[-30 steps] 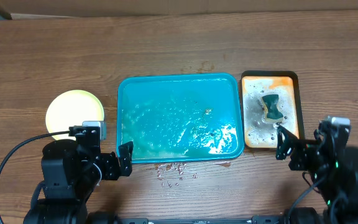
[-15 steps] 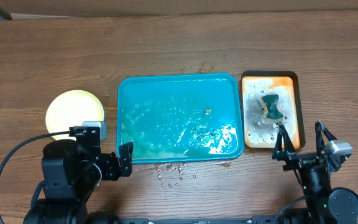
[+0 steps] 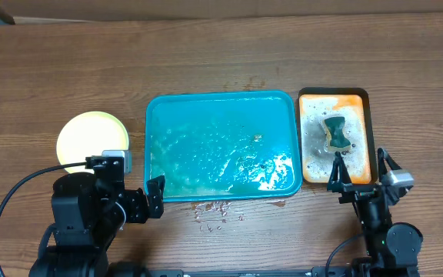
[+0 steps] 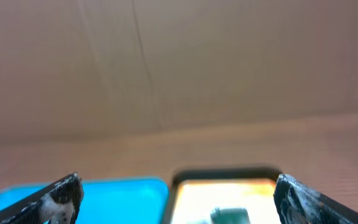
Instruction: Clean dirty plates on tray and stack at the side
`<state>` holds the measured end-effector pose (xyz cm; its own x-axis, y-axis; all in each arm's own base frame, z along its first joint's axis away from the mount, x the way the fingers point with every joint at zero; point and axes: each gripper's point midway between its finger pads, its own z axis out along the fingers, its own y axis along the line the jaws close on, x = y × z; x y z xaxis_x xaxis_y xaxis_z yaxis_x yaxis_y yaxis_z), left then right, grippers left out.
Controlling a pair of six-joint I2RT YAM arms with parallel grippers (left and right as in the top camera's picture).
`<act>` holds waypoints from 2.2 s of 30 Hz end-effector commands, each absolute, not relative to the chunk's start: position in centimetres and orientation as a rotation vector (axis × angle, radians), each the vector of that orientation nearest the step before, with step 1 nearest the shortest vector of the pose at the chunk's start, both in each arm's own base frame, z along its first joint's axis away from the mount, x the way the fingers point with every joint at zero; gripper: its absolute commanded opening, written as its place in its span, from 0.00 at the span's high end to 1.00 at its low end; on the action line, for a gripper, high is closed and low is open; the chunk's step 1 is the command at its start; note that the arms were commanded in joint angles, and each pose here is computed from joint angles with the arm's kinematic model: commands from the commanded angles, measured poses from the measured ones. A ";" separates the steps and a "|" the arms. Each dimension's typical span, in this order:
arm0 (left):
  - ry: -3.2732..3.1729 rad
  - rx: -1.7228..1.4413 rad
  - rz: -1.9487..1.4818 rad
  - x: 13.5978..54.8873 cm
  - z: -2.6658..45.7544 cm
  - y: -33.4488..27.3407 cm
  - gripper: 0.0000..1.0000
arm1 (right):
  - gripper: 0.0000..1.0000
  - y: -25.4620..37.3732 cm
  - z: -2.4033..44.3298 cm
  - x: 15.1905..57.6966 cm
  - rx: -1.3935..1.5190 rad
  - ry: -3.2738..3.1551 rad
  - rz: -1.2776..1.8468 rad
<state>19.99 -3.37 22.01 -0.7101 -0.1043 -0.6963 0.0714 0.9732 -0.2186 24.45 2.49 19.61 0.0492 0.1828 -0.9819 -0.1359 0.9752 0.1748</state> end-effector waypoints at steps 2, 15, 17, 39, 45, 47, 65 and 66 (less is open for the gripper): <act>2.339 0.012 -0.273 20.0 22.0 -3.3 0.00 | 0.00 2.4 17.1 24.5 0.003 1.594 0.190; 2.339 0.012 -0.273 20.0 22.0 -3.3 0.00 | 0.00 2.4 17.1 24.5 0.003 1.594 0.189; 2.340 0.012 -0.273 20.0 21.9 -3.3 0.00 | 0.00 2.4 17.1 24.5 0.003 1.594 0.189; 2.290 0.038 -0.195 19.7 22.0 -2.6 0.00 | 0.00 2.4 17.1 24.5 0.003 1.594 0.189; 2.122 0.080 -0.194 20.2 18.9 -2.9 0.00 | 0.00 2.4 17.1 24.5 0.004 1.594 0.188; 2.064 0.077 -0.206 20.4 17.7 -3.1 0.00 | 0.00 2.4 17.1 24.5 0.003 1.594 0.189; 1.484 0.079 -0.153 24.4 19.6 -2.9 0.00 | 0.00 2.4 17.1 24.5 0.004 1.594 0.189; 1.490 0.087 -0.145 24.4 19.4 -2.9 0.00 | 0.00 2.4 17.1 24.5 0.003 1.594 0.189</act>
<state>24.24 -3.24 20.12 0.0666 -0.0650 -0.9957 0.1708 0.9839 -0.0528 24.50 2.49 17.19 -0.0411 0.1230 -0.9916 -0.1211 0.9845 0.1272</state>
